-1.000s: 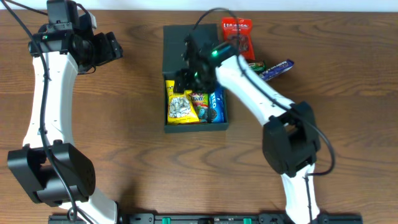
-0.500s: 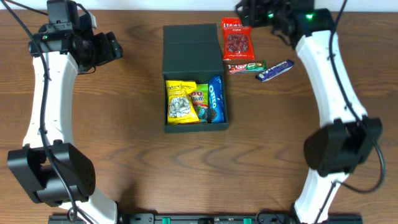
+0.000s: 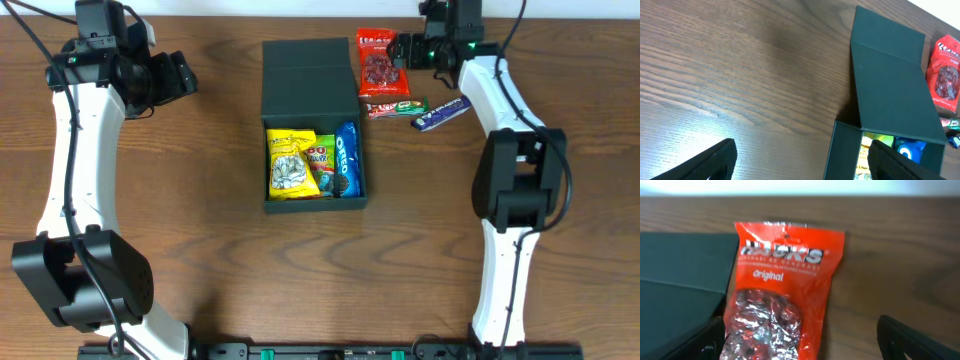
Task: Pack container
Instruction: 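Reach the right gripper to the red snack bag and grasp it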
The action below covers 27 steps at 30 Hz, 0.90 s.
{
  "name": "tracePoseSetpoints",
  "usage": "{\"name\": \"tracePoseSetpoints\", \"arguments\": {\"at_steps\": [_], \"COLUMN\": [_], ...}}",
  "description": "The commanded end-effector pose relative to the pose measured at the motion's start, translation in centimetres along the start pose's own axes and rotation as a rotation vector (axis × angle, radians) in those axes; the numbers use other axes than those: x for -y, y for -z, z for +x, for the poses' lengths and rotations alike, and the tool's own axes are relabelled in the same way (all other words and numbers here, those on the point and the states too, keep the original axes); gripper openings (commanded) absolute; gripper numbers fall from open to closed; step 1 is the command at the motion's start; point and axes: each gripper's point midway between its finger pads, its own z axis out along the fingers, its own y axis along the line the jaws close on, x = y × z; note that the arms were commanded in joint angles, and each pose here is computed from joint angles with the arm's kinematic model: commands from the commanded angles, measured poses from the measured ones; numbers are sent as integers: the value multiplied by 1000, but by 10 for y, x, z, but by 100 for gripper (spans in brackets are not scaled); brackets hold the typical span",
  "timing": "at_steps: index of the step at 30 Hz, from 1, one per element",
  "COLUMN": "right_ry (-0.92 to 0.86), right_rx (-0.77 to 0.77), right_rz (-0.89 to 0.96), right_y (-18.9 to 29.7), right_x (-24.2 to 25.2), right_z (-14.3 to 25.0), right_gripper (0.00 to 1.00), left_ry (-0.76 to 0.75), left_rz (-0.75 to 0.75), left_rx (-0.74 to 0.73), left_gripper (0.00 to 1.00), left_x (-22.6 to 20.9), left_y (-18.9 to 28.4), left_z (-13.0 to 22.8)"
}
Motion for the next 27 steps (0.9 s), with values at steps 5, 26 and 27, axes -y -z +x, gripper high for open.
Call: {"name": "tracePoseSetpoints", "arguments": {"at_steps": [5,26,27], "right_ry": [-15,-36,-44], "right_rx": [-42,-184,-186], "right_rz": [-80,-61,-59], "right_y": [-11,-37,-37], "right_x": [-13,-22,-22], "right_z": [15,65,65], "right_gripper": [95,79,77], "left_ry": [-4,-5,-5], "left_rz": [-7,-6,-6], "left_rx": [17,19,19], "left_gripper": [90,91,91], "left_x": [0,0,0], "left_y": [2,2,2], "left_z": [-6,-7,-7]}}
